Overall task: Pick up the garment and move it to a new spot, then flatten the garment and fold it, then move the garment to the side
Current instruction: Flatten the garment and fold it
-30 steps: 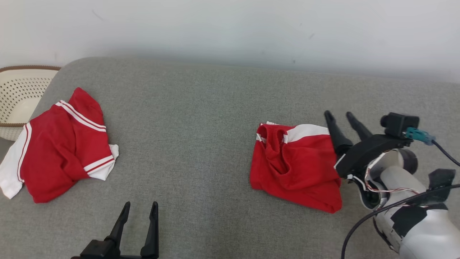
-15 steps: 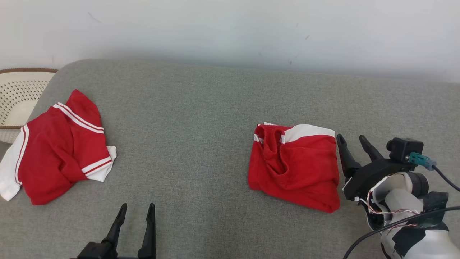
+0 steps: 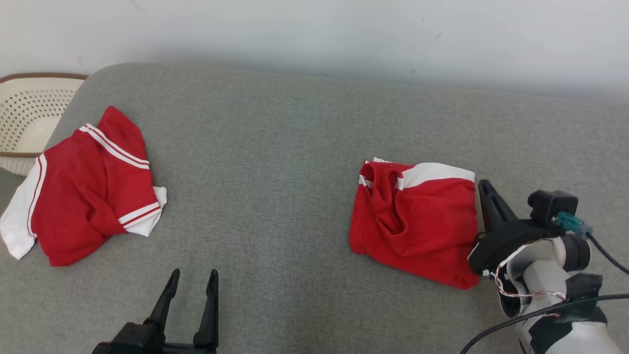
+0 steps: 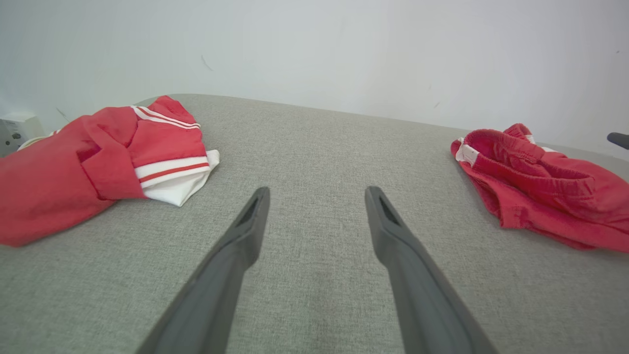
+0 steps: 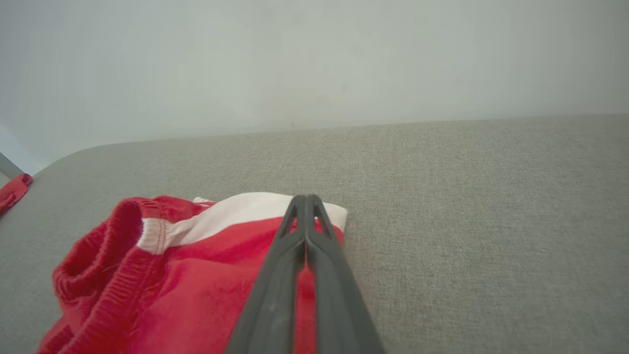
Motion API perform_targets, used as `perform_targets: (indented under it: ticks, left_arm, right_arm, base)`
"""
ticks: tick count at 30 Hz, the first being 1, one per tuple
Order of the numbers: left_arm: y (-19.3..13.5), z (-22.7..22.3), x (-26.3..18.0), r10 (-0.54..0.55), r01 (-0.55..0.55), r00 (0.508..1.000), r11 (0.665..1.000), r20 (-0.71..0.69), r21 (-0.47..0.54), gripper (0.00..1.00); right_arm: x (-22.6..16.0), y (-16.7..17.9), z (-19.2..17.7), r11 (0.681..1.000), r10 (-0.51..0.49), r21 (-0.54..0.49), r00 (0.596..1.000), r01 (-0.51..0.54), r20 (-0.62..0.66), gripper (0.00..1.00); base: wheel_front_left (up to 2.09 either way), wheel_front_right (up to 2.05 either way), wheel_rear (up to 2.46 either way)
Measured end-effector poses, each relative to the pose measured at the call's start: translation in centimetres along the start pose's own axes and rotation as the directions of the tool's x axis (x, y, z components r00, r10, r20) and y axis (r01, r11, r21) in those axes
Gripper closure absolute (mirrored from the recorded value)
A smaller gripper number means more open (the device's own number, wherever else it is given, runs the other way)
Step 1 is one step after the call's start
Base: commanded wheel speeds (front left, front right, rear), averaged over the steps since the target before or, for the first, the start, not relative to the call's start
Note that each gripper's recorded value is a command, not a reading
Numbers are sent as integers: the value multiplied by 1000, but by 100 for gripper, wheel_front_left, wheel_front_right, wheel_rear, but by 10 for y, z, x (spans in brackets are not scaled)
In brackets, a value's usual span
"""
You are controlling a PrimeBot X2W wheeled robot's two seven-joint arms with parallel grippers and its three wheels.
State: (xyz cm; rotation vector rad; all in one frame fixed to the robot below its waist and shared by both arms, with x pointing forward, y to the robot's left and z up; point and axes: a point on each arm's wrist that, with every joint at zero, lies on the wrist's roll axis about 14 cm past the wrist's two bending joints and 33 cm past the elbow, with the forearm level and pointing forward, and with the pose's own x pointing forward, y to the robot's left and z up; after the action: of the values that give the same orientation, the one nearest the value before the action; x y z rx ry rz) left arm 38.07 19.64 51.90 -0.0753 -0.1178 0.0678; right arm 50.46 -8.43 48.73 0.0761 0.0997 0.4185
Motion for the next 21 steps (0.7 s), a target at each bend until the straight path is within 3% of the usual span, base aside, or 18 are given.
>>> perform_targets:
  ticks: [10,21]
  left_arm:
    - [12,-4,1,31,-30,999,999,-13,13,0]
    - [18,-3,-1,49,-49,999,999,-13,21,0]
  right_arm:
    - [8,25,-35,1000,30,-7,997,-31,-66,100]
    - [15,85,-52,987,158,5,982,-158,-102,100]
  base:
    - [0,0,0]
    - [0,0,0]
